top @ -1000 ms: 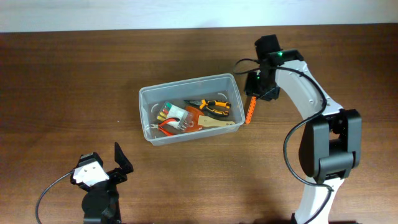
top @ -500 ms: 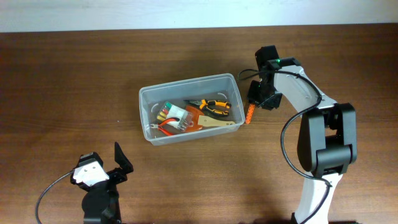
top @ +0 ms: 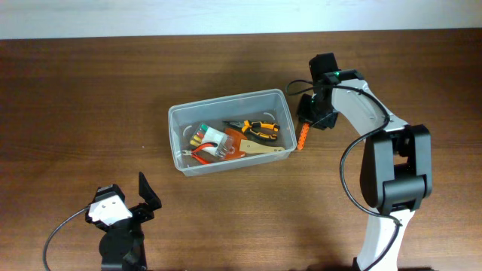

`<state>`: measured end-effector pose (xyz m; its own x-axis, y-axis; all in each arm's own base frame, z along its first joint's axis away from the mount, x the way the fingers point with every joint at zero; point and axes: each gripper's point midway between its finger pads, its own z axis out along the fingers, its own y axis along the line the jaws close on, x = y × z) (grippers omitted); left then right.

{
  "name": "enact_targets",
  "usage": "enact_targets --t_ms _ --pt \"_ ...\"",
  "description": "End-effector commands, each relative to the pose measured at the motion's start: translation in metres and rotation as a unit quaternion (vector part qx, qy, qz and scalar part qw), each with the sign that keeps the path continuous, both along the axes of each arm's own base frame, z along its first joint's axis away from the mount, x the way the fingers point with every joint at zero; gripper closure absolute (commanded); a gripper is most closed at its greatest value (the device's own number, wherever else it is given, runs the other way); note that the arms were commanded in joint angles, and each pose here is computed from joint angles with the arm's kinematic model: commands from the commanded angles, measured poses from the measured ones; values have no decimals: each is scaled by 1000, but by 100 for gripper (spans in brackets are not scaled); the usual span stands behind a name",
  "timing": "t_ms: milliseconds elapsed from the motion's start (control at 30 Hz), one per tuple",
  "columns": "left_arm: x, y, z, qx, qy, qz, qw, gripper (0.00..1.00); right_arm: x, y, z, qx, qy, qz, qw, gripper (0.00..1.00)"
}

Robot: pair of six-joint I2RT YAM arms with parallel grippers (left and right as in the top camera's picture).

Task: Pack container
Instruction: 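Grasp the orange bead strip by its end with the right gripper, then lift the bead strip and drop it into the container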

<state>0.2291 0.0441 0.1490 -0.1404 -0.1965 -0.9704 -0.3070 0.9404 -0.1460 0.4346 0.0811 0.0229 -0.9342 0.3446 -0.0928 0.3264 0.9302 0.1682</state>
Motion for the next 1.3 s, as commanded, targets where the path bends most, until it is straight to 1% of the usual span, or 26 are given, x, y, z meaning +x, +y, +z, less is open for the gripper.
enact_targets --t_ms 0,67,133,267,400,467,600,667,800,867,967,1033,1100,1167,1267 --pt "0 0 -1 5 1 -1 1000 1 7 13 14 30 -18 17 999 69" --pt "0 0 -1 5 1 -1 1000 1 6 12 14 22 -16 18 999 68" --pt "0 0 -1 5 1 -1 1000 1 3 6 9 8 -9 13 1000 64" --pt "0 0 -1 5 1 -1 1000 1 -3 -3 -2 -15 8 -5 1000 62" --pt "0 0 -1 5 1 -1 1000 1 -7 -4 -12 -18 15 -7 1000 62" --pt "0 0 -1 5 1 -1 1000 1 -12 -4 -21 -19 22 -7 1000 65" --pt "0 0 -1 5 1 -1 1000 1 -22 -6 -37 -19 32 -16 999 65" --pt "0 0 -1 5 1 -1 1000 1 -25 -7 -42 -20 34 -16 999 67" --pt "0 0 -1 5 1 -1 1000 1 -21 -6 -40 -19 26 -14 999 79" --pt "0 0 -1 5 1 -1 1000 1 -16 -7 -35 -19 16 -3 1000 83" --pt "0 0 -1 5 1 -1 1000 1 -1 -11 -12 -24 -14 41 999 89" --pt "0 0 -1 5 1 -1 1000 1 12 -15 11 -29 -40 63 997 91" --pt "0 0 -1 5 1 -1 1000 1 24 -19 39 -33 -69 81 994 91" --pt "0 0 -1 5 1 -1 1000 1 35 -21 72 -36 -99 91 990 96" --pt "0 0 -1 5 1 -1 1000 1 48 -17 126 -38 -147 114 982 96"
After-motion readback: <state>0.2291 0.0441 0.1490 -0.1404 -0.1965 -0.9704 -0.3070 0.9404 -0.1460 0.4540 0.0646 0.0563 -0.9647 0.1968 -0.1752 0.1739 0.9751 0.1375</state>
